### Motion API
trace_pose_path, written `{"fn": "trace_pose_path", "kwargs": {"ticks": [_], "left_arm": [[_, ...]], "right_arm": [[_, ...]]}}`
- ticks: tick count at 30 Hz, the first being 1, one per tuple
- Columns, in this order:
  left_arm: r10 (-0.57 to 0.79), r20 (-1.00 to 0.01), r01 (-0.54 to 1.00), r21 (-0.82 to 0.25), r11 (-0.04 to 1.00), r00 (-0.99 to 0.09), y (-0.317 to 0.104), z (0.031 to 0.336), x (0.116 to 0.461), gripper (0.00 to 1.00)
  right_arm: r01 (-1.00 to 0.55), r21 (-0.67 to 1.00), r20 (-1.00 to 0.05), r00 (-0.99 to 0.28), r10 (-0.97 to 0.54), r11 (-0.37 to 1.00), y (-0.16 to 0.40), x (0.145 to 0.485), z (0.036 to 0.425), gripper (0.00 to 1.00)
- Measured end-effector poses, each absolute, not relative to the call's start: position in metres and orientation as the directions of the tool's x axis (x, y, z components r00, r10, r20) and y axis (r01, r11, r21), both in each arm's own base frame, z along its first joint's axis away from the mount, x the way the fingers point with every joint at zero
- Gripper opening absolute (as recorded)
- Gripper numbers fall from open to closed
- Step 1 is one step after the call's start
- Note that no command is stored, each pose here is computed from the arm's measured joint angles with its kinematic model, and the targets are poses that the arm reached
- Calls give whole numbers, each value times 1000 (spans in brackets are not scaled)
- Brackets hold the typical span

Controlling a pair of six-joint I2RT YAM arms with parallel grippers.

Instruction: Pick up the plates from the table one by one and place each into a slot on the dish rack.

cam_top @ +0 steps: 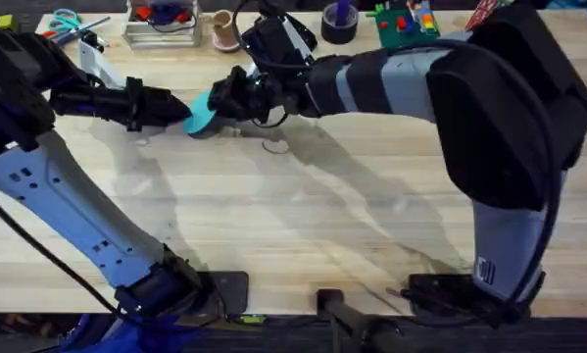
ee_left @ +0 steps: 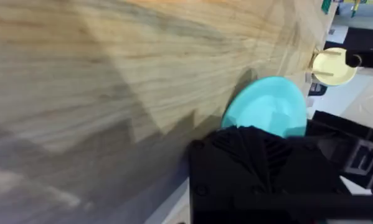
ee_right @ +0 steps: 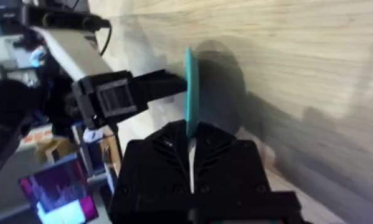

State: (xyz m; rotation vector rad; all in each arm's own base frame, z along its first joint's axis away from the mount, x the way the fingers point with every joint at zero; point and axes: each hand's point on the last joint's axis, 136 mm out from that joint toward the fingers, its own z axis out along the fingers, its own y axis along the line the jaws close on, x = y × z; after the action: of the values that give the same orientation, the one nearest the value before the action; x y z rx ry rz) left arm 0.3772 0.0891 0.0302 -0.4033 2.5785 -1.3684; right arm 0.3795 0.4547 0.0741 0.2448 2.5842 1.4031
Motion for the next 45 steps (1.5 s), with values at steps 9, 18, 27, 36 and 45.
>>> {"fn": "trace_pose_path", "kwargs": {"ticks": [9,18,27,36,45], "left_arm": [[-284,-20,-148,-817,558,-959,97,46,381,40],[-214,-123,-31,-799,601,-969,106,108,398,40],[-172,-244,74,-752,655,-954,112,154,414,39],[-45,-337,193,-636,747,-940,81,202,406,39],[132,-467,361,-443,821,-874,24,278,381,39]], "right_arm": [[-49,890,-110,-988,109,454,460,377,83,28],[-144,903,-161,-987,9,405,444,381,91,28],[-209,869,-211,-976,-46,448,421,380,99,28],[-267,781,-260,-961,-96,565,367,378,116,29],[-374,617,-355,-917,-180,692,310,366,144,29]]}}
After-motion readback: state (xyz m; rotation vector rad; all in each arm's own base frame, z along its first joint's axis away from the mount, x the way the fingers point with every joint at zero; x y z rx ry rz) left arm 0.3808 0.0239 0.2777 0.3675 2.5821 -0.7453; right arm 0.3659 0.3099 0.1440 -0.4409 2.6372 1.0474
